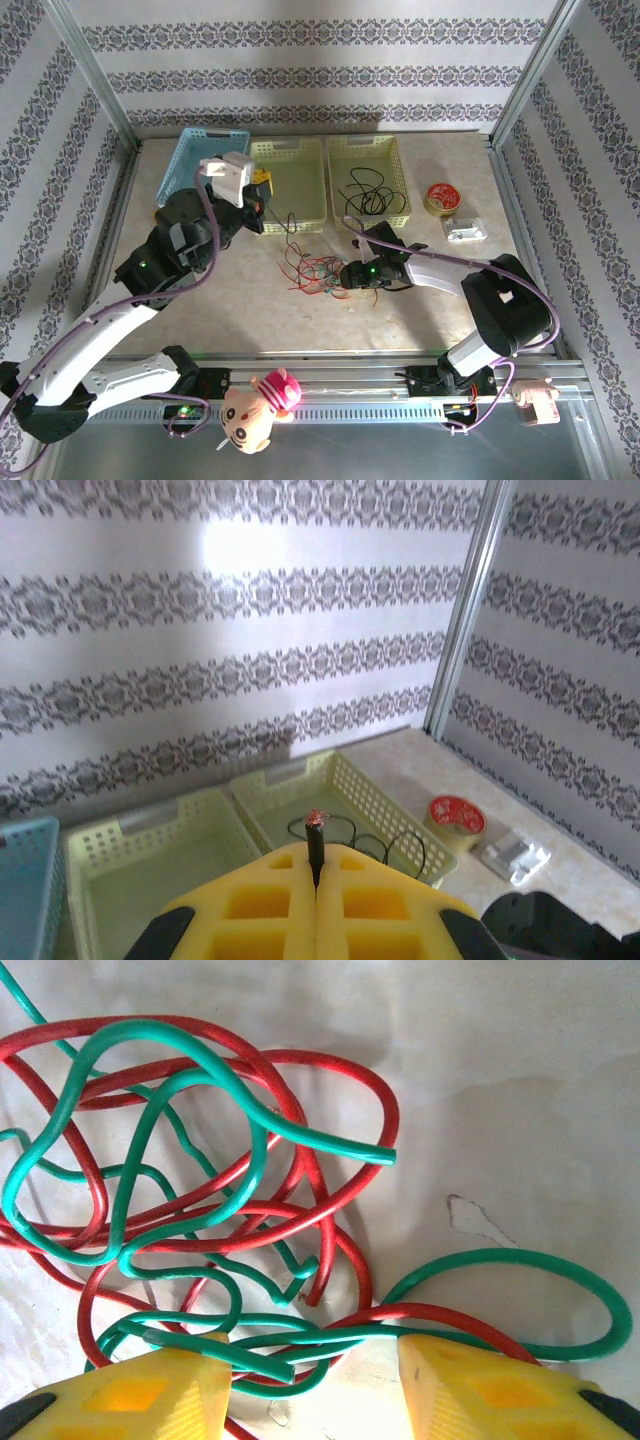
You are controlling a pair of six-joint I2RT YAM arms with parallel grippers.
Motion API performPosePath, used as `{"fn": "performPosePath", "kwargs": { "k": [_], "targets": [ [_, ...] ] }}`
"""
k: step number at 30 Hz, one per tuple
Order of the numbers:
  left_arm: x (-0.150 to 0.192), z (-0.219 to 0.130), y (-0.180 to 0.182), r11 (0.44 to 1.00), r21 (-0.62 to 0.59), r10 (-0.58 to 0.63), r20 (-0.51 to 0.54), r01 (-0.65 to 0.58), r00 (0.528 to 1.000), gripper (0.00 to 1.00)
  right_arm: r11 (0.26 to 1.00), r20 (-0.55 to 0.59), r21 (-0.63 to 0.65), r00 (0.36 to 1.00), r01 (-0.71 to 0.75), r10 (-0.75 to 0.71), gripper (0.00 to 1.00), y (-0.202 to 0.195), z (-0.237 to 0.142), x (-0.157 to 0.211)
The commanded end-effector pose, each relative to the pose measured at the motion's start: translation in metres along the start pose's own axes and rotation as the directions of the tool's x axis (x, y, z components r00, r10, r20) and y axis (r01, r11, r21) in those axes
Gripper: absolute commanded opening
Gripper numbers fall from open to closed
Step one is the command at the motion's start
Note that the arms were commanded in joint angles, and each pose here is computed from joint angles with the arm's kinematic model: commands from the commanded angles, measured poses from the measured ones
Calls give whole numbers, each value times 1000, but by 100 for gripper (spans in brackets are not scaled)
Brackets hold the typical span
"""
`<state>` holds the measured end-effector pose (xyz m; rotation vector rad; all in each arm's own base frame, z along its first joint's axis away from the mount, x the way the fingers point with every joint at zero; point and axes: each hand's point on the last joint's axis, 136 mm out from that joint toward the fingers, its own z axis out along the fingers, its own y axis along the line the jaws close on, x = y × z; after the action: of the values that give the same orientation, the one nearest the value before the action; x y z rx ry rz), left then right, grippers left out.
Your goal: Untangle the cables
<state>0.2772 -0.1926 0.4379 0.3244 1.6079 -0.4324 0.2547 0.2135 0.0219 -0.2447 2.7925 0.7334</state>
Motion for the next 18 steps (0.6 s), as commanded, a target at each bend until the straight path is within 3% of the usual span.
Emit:
{"fn": "performPosePath", "kwargs": {
  "k": [1,11,14,18],
  "targets": [
    [-46,-23,10,999,-31,40,100,-37,994,0,996,-43,61,997,-65,68,51,-21,2,18],
    [-153,-57,19,994,-103,77,304,-47,949,0,995,-44,54,996,-81,84,51,-25,4,22],
    [-163,-49,17,992,-111,96,307,-64,947,0,996,-29,43,997,-73,74,50,-23,2,20],
    [-148,-18,7,993,-86,97,232,-79,968,0,999,60,15,997,-43,42,51,-11,-17,2]
  ]
}}
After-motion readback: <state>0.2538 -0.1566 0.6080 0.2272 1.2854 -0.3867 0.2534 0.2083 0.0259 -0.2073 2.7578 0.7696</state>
